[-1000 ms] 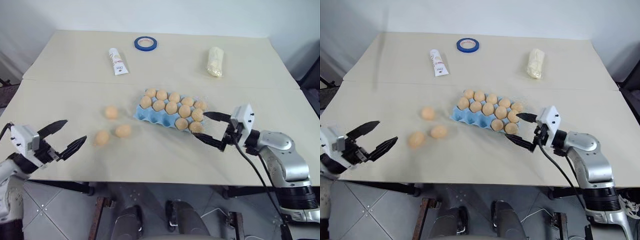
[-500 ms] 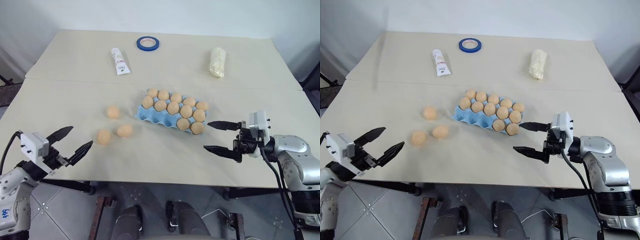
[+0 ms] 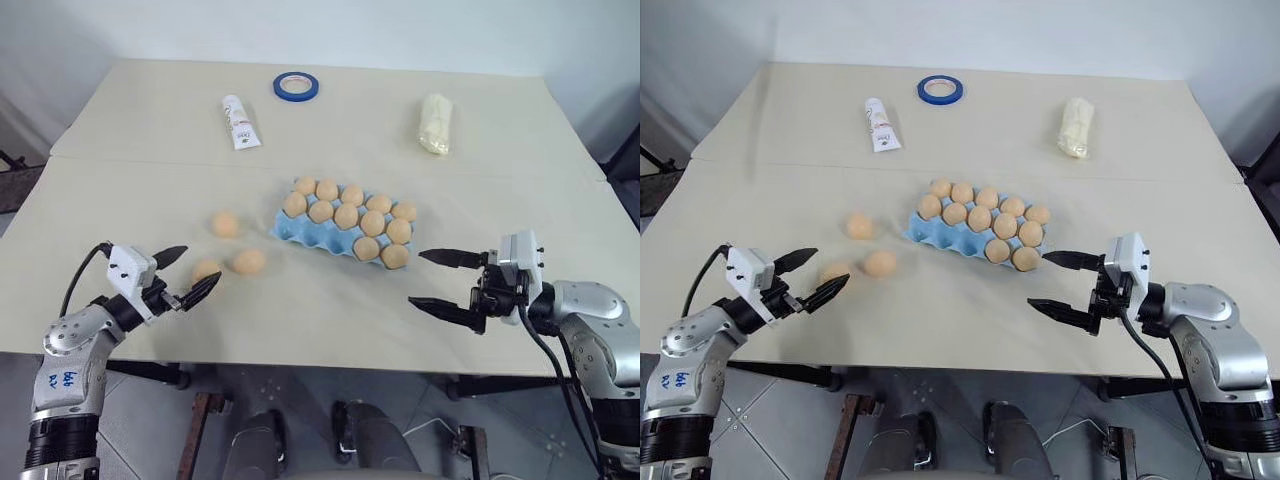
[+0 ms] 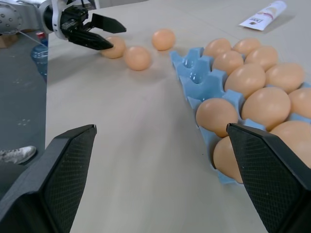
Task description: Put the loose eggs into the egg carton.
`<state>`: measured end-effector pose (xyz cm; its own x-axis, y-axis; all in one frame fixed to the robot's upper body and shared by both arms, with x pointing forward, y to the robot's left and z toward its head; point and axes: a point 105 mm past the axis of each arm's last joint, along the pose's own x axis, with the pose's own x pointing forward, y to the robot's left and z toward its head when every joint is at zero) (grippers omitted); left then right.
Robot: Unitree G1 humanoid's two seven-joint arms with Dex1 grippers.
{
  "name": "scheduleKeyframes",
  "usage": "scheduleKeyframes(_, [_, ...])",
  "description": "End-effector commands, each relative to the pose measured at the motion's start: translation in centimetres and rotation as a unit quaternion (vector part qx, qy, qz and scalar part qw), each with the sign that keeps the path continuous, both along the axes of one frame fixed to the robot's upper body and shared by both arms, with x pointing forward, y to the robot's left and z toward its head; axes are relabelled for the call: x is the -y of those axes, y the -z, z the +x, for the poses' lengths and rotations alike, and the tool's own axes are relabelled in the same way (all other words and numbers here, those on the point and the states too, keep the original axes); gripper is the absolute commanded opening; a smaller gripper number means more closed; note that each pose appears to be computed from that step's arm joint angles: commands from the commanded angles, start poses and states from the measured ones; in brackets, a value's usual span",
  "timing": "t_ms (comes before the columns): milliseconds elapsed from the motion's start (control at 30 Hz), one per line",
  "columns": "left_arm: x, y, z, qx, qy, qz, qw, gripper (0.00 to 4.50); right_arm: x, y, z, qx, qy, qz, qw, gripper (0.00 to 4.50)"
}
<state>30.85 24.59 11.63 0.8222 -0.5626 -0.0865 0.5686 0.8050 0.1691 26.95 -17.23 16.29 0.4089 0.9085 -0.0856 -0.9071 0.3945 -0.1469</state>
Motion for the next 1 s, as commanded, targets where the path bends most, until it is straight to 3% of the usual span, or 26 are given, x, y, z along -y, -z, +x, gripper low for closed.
scheduleKeyframes(33, [0.3, -0.1, 0.7, -0.006, 0.003, 0.008, 1.000, 4.50, 0.3, -1.2, -0.4, 0.023, 0.008, -0.002, 1.000, 4.48])
scheduleKeyframes(133, [0.6, -0.3, 1.0, -0.010, 0.011, -0.006, 1.000, 3.90, 0.3, -1.3, -0.5, 0.025, 0.013, -0.002, 1.000, 4.50])
scheduleKeyframes(300, [0.4, 0.0, 1.1, -0.023, 0.008, 0.002, 1.000, 2.24, 0.3, -1.2, -0.4, 0.026, 0.021, -0.003, 0.999, 4.50])
scheduleKeyframes(367, [0.1, -0.2, 1.0, -0.019, 0.005, 0.003, 1.000, 1.86, 0.3, -1.2, -0.4, 0.026, 0.023, -0.003, 0.999, 4.50])
scheduleKeyframes(433, [-0.1, -0.8, 0.9, -0.008, 0.005, 0.011, 1.000, 1.79, 0.3, -1.2, -0.3, 0.027, 0.025, -0.003, 0.999, 4.50])
scheduleKeyframes(667, [0.5, -7.7, 1.6, 0.068, 0.044, -0.014, 0.997, 1.74, 0.3, -1.3, -0.2, 0.029, 0.025, 0.000, 0.999, 4.50])
scheduleKeyframes(800, [2.7, -10.8, 2.9, 0.101, 0.102, -0.019, 0.990, 1.74, 0.1, -2.1, -0.3, 0.058, 0.013, 0.017, 0.998, 4.50])
scheduleKeyframes(1000, [8.3, -12.7, 5.5, 0.109, 0.218, -0.039, 0.969, 1.74, 0.4, -2.3, -0.5, 0.062, 0.017, 0.022, 0.998, 4.50])
